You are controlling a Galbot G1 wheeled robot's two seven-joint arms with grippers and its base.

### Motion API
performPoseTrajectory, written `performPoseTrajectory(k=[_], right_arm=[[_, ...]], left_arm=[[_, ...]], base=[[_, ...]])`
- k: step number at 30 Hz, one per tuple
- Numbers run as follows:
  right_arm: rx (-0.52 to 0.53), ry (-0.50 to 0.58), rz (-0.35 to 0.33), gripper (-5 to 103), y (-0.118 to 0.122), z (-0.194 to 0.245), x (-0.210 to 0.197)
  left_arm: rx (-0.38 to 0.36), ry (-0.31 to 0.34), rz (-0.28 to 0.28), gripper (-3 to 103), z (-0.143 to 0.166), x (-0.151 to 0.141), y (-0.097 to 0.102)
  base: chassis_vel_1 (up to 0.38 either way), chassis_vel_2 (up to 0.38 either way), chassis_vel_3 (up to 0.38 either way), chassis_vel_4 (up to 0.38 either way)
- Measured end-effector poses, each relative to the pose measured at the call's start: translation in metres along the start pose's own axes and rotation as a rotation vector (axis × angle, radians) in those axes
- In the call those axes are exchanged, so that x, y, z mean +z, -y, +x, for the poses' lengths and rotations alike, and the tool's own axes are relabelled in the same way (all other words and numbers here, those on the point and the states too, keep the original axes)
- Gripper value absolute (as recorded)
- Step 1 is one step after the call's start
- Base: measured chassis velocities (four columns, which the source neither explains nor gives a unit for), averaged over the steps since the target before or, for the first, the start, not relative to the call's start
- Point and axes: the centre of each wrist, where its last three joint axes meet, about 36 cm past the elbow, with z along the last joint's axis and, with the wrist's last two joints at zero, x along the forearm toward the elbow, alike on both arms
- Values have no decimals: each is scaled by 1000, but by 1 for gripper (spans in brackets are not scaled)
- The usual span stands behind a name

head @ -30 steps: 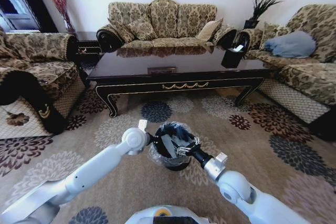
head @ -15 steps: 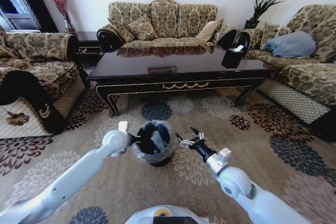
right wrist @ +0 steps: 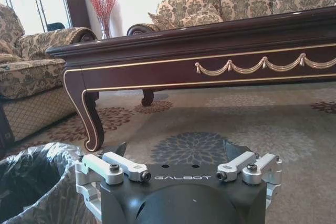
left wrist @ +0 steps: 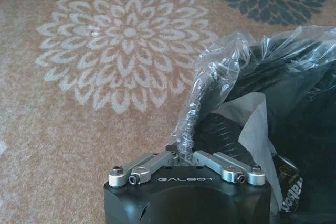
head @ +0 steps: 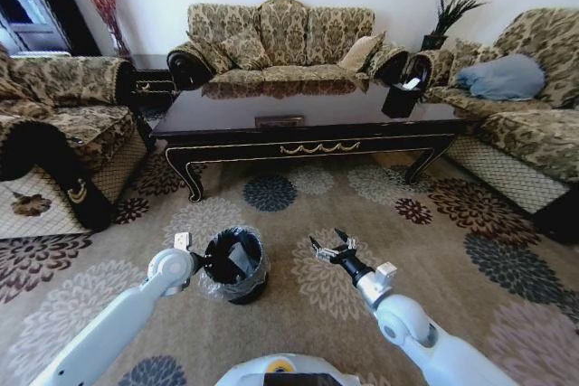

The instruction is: Move to the front of the table and pick up the trash from the floor, then place it into the trash bin.

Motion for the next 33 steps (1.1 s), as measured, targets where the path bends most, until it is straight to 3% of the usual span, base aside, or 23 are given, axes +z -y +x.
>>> performPoseTrajectory(k=[2,6,12,16,22,24,25,27,31,33], right_arm=[[0,-1,1,100,0,1,1],[1,0,3,100,-1,3,0],[1,11,4,100,-2,3,-3],[6,15,3,100,-2,4,-5],[15,20,-8,100,-6,8,-3],[21,35,-19,100,-8,7,-4],[21,35,-19,100,-8,7,-4],[34,69,-21,100,-7,6,-6],[59,119,-14,100,-3,8,-7],[81,172,37,100,5,10,-2]], left_arm=[[1,5,1,1,2,-1,0],[10,24,-2,23,10,-3,1],[9,45,-5,39,18,-3,1],[1,72,-9,55,28,1,-4],[-14,151,-51,76,54,15,-11],[-8,204,-58,87,67,15,-13],[-8,204,-58,87,67,15,-13],[26,281,-40,97,84,12,-14],[54,377,-27,100,98,19,-15],[66,461,-32,100,107,33,-18]], base=[[0,0,0,0],[0,0,0,0],[0,0,0,0],[0,0,0,0],[0,0,0,0],[0,0,0,0],[0,0,0,0],[0,0,0,0],[0,0,0,0],[0,0,0,0]])
